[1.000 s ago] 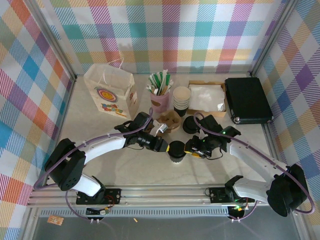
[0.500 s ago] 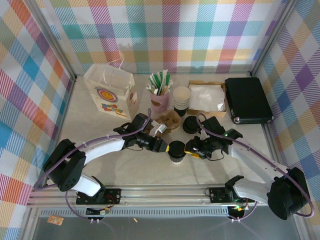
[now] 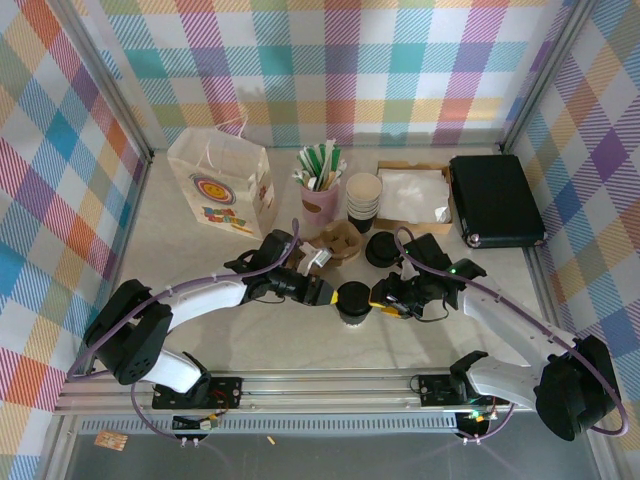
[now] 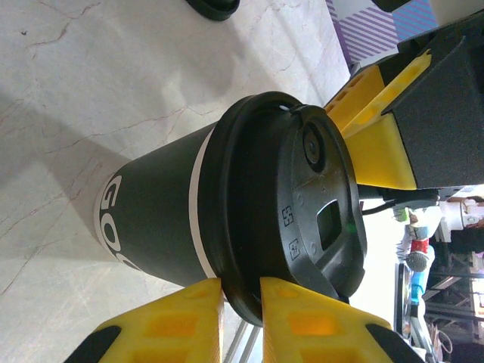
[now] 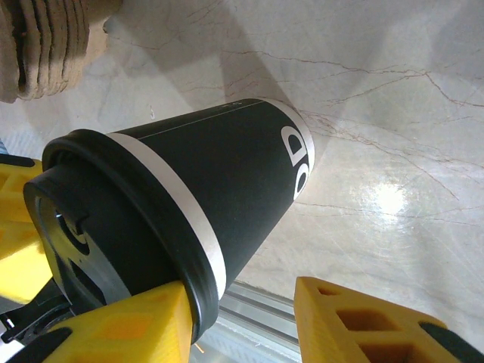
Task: Pack the takeout coffee
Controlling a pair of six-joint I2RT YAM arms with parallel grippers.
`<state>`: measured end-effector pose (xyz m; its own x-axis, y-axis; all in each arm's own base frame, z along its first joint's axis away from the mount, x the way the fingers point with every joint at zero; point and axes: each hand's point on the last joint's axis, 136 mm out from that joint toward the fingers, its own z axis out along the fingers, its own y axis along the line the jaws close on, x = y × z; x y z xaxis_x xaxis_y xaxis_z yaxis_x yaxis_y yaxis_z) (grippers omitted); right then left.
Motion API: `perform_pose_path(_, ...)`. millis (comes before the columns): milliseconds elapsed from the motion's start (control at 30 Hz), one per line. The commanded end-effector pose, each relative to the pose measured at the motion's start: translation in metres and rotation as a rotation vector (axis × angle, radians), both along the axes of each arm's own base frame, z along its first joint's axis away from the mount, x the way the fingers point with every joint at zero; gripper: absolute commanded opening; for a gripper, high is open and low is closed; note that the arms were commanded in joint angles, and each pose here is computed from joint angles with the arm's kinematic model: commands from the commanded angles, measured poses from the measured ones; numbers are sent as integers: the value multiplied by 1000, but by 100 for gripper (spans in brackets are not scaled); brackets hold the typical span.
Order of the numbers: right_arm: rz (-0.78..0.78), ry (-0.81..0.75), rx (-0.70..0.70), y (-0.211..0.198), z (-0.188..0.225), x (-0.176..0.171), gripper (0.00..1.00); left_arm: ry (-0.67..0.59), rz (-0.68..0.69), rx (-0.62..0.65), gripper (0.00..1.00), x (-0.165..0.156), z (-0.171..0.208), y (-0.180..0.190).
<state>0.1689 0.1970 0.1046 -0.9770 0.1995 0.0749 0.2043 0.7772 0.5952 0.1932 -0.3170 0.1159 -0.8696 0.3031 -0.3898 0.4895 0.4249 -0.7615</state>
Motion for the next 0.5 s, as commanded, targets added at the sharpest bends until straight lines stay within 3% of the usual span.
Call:
perform_pose_path(0, 12, 122, -156, -22, -31, -24, 40, 131, 26, 222, 18, -22, -55, 27)
perform_pose_path(467, 69, -14, -90, 2, 21, 12, 41, -41, 18, 92, 21, 14, 32, -4)
